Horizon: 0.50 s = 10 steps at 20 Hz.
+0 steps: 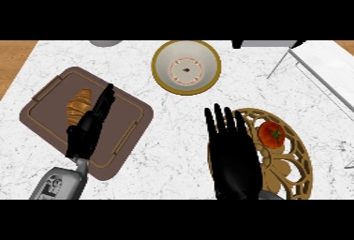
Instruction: Pick the sweet potato from the placemat and place it in the tiered shelf
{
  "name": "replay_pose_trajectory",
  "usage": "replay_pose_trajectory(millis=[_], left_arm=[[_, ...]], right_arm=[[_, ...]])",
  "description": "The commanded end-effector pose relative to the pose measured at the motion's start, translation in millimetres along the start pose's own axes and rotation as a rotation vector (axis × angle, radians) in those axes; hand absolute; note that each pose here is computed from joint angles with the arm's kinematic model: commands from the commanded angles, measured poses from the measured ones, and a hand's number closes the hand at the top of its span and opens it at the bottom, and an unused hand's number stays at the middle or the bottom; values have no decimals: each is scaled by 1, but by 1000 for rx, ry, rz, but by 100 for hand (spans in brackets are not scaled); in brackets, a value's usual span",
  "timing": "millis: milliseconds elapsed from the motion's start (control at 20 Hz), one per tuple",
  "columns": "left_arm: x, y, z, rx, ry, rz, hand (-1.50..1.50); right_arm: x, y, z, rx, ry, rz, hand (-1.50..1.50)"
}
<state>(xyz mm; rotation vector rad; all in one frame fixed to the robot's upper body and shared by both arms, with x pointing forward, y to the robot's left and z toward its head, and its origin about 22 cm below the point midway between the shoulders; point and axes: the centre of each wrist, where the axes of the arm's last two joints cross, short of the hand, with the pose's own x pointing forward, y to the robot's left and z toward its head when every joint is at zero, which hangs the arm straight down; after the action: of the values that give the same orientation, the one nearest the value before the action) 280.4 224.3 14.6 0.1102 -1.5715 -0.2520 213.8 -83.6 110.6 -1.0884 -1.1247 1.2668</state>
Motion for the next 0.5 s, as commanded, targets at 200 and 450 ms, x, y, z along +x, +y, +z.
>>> replay_pose_trajectory(millis=[200, 450], left_arm=[[1, 7, 7, -2, -1, -3, 0], [-6, -14, -19, -7, 2, -21, 0]], right_arm=[[3, 7, -13, 23, 135, 34, -150], [10, 24, -9, 33, 154, 74, -150]])
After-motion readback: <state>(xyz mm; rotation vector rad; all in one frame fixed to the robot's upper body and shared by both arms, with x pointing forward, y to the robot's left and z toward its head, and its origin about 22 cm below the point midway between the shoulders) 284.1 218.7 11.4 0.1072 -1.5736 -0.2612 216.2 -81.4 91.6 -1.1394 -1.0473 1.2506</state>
